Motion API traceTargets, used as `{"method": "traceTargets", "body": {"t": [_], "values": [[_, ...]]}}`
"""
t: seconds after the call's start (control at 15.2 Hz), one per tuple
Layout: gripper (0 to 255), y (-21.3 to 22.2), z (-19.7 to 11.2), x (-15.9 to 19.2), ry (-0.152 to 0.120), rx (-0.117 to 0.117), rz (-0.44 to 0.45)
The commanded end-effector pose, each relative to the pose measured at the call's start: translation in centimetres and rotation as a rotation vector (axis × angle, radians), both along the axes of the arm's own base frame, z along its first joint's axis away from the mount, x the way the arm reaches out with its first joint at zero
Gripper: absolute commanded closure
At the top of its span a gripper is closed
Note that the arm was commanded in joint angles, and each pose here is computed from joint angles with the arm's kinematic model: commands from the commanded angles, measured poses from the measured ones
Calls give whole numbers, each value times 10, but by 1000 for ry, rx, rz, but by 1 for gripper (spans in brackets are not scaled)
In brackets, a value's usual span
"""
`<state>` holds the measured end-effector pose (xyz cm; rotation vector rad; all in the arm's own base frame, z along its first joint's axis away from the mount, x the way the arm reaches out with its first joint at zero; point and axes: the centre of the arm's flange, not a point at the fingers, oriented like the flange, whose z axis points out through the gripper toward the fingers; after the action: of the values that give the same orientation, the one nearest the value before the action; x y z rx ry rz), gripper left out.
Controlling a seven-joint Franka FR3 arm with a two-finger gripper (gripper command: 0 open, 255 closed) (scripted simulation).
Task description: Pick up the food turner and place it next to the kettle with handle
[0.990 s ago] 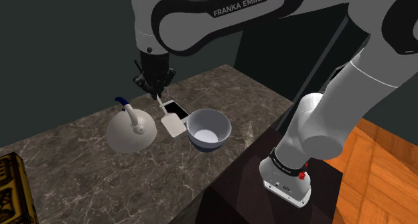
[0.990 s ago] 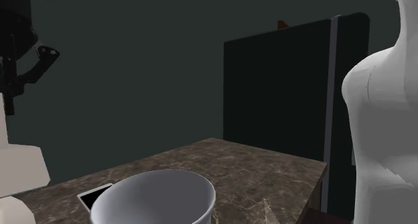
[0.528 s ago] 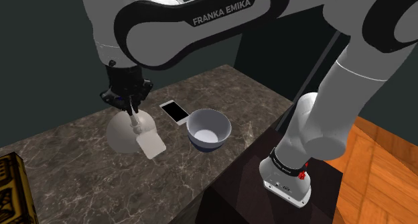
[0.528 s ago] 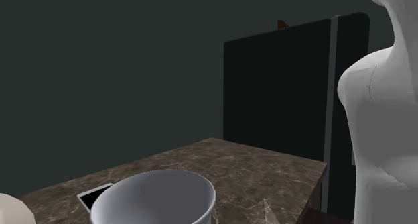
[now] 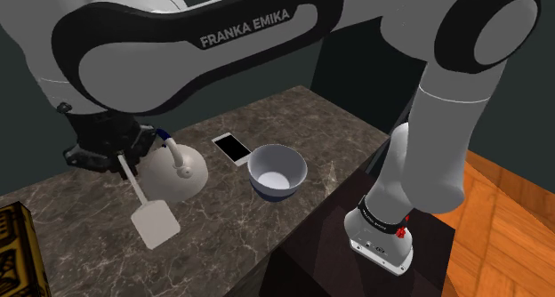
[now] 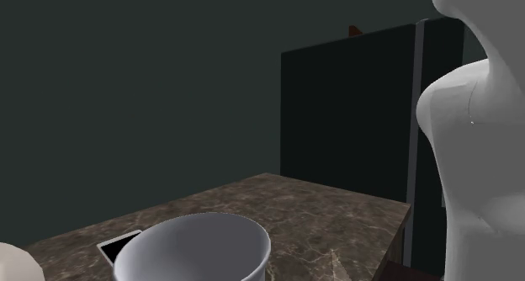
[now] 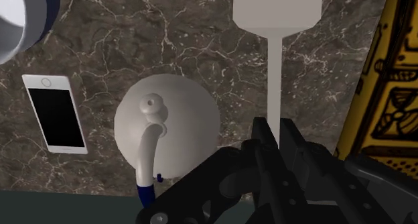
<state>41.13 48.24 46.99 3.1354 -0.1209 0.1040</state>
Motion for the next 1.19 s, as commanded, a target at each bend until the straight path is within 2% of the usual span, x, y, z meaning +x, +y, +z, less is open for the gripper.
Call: {"method": "traceTargets", "body": {"t": [0.0, 0.2, 1.12], "values": [[255, 28, 0, -6, 0, 0, -2], [255, 62, 0, -10, 0, 0, -2], [255, 62, -74, -10, 0, 0, -2]]}}
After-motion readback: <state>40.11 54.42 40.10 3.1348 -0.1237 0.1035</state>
